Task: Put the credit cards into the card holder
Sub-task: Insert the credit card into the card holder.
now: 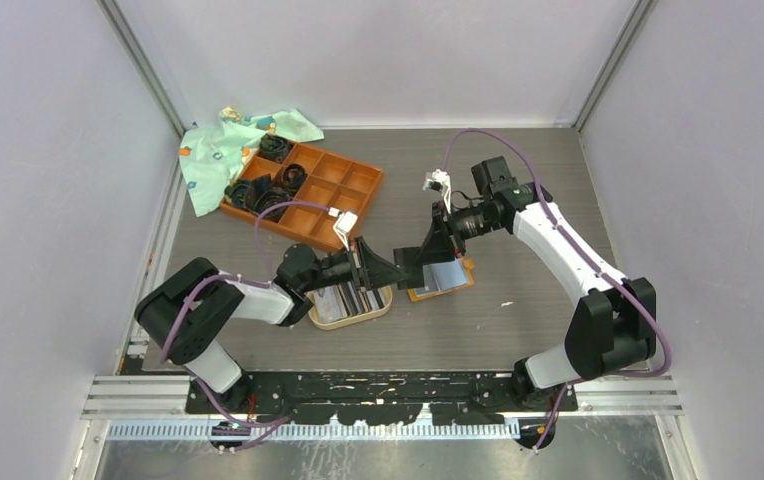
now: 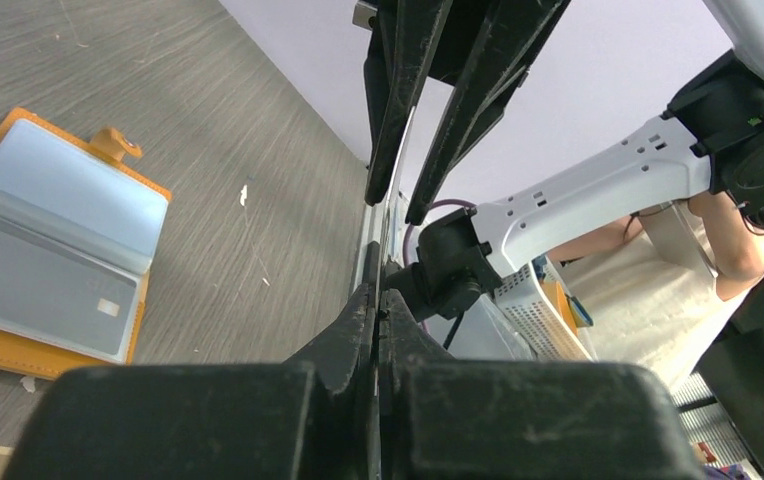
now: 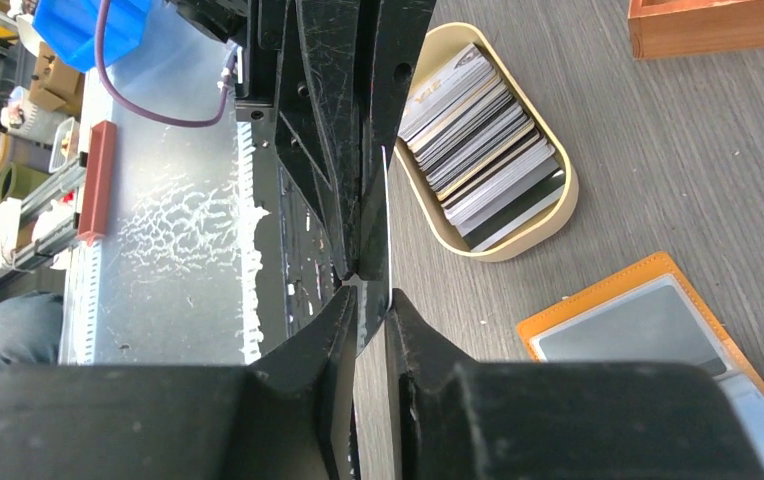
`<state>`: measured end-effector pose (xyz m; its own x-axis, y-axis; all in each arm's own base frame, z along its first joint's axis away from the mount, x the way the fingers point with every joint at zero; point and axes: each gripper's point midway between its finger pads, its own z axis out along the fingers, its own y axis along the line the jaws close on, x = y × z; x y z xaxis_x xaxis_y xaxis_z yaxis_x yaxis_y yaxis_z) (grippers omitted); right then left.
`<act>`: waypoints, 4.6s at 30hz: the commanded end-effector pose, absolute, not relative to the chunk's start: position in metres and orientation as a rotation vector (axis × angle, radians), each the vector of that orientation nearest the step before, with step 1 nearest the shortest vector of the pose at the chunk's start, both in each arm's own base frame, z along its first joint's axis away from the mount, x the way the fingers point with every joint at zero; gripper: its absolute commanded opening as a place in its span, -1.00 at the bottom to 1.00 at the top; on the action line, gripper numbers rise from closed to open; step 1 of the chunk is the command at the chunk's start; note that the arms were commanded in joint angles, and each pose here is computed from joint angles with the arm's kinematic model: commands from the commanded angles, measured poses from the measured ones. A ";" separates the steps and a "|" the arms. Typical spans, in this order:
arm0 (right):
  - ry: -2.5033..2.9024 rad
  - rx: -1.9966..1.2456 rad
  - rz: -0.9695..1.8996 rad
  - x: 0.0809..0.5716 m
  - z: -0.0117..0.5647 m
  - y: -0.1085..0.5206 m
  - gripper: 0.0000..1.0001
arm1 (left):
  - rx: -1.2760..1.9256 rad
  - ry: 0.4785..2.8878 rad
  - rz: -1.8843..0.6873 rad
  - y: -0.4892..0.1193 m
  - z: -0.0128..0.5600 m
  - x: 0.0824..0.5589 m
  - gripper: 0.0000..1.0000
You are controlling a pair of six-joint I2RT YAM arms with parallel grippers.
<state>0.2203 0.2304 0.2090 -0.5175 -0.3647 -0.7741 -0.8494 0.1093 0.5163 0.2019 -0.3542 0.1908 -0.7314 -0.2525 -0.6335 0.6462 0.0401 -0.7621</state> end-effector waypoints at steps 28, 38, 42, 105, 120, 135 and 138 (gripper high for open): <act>1.956 -1.093 1.479 0.232 0.224 0.224 -0.98 | 0.488 1.561 -1.797 -0.362 0.211 0.203 -0.89; 2.178 -0.864 1.334 0.259 0.186 0.178 -0.98 | 0.422 1.685 -1.261 -0.336 0.182 0.225 -0.11; 2.280 -0.689 1.194 0.286 0.153 0.160 -0.98 | 0.533 1.730 -1.016 -0.350 0.174 0.217 -0.04; 2.629 -0.459 1.256 0.301 0.060 0.143 -0.98 | 0.269 2.158 -0.492 -0.396 0.046 0.247 -0.80; 2.555 -0.440 1.144 0.319 0.072 0.140 -0.98 | 0.286 2.174 -0.481 -0.398 0.043 0.247 -0.81; 2.582 -0.419 1.126 0.319 0.061 0.137 -0.98 | 0.292 2.179 -0.478 -0.399 0.042 0.247 -0.81; 2.594 -0.421 1.150 0.316 0.057 0.139 -0.98 | 0.294 2.181 -0.476 -0.399 0.041 0.247 -0.81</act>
